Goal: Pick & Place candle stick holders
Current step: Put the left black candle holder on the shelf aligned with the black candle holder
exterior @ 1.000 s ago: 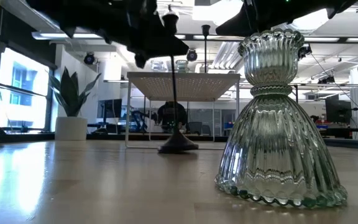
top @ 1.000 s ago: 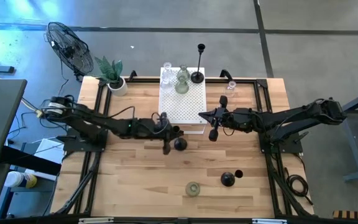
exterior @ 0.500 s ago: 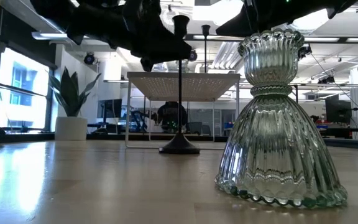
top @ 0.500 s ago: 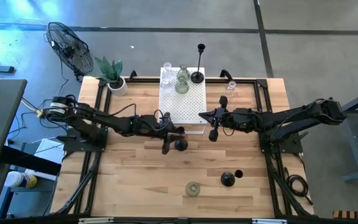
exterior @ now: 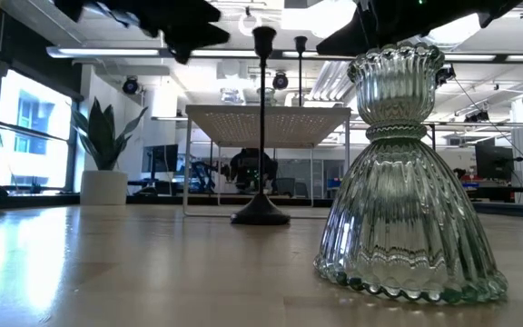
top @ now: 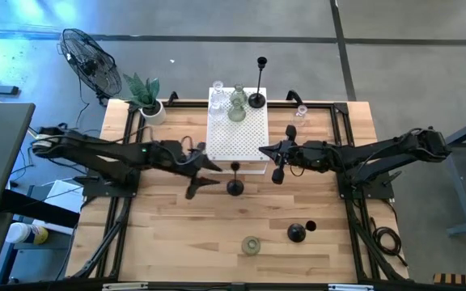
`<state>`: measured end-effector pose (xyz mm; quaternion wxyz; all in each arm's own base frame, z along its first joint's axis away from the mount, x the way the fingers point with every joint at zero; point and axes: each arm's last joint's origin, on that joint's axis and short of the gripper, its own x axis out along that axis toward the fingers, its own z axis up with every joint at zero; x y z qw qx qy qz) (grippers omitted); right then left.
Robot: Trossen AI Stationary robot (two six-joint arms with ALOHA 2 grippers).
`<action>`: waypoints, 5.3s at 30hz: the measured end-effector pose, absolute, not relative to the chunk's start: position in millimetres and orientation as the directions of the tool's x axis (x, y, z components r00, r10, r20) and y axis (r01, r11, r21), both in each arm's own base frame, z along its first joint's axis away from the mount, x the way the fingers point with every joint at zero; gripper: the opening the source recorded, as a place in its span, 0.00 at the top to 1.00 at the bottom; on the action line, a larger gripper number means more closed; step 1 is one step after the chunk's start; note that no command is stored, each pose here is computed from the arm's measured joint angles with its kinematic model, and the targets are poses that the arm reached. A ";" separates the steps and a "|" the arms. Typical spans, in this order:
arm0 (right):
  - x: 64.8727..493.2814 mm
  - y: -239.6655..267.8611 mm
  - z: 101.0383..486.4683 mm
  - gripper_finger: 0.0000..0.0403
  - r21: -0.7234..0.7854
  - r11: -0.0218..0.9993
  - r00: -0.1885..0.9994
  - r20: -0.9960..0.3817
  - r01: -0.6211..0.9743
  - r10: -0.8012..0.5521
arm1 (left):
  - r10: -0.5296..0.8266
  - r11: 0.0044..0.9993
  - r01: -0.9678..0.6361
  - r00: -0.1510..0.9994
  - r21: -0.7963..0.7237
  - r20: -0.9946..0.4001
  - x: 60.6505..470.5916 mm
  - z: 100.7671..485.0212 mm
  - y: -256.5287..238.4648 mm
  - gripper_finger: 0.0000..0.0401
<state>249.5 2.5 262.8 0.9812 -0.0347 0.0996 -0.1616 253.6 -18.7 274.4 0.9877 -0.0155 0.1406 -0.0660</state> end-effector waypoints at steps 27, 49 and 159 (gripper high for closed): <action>303.2 34.1 207.7 0.38 0.154 0.975 0.978 -0.156 0.162 -0.138 | 0.143 0.990 -0.143 0.989 -0.003 0.040 153.5 206.0 -5.6 0.99; 337.1 32.9 210.9 0.52 0.109 0.987 0.982 -0.161 0.118 -0.099 | 0.165 0.985 -0.167 0.986 0.038 0.039 153.4 205.8 -5.0 1.00; 235.0 -95.8 392.9 0.57 -0.013 0.791 0.786 -0.106 0.612 -0.609 | 0.160 0.987 -0.160 0.987 0.013 -0.002 153.5 201.9 -5.2 1.00</action>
